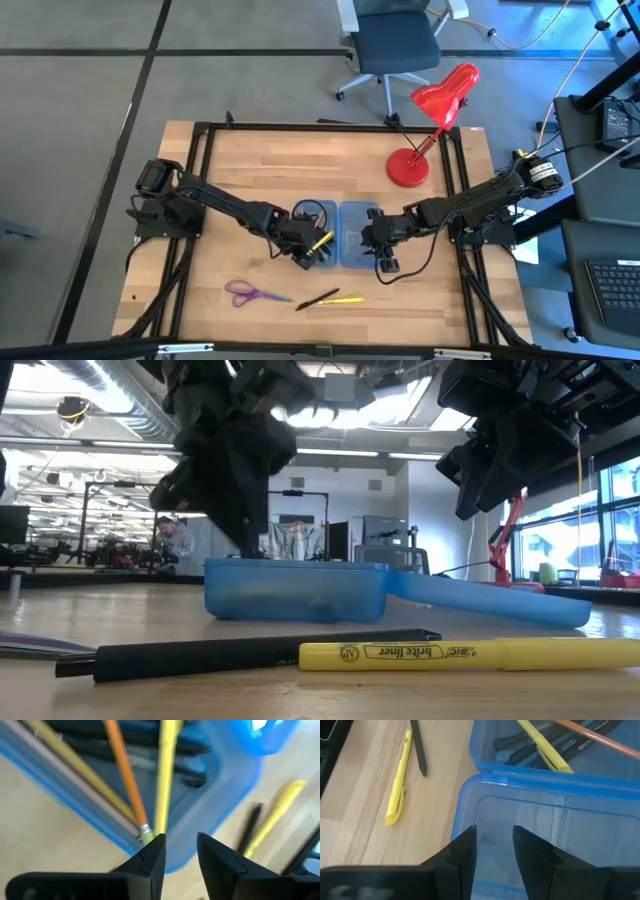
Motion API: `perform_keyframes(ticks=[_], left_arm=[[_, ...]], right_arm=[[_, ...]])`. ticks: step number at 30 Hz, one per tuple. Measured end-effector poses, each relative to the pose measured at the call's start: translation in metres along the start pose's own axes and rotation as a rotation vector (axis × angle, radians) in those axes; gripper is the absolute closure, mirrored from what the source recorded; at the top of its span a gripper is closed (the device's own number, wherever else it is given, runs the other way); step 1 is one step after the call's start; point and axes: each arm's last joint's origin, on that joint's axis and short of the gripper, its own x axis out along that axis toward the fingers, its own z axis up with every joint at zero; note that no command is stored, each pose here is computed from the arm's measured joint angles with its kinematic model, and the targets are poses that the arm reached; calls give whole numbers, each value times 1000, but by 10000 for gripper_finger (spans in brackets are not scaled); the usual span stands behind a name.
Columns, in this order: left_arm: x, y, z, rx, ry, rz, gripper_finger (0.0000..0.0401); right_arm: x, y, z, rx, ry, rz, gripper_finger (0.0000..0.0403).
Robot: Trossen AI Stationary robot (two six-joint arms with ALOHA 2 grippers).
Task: Pick & place school supplies into a supply box
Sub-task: Put the yellow pen into the blue supply box
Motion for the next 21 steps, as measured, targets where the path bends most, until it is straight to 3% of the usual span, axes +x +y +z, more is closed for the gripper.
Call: perform_keyframes(ticks=[5, 13, 17, 21], left_arm=[[-18, -4, -1, 115, -81, -17, 299], [-29, -18, -34, 563, -276, 95, 297], [-28, -26, -54, 732, -399, 179, 298], [-30, -35, -72, 846, -483, 190, 301]], right_arm=[[0, 0, 2, 17, -19, 3, 271], [-3, 14, 20, -13, -208, 137, 271], [-6, 26, 26, -161, -272, 151, 271], [-15, 44, 38, -225, -306, 104, 271]])
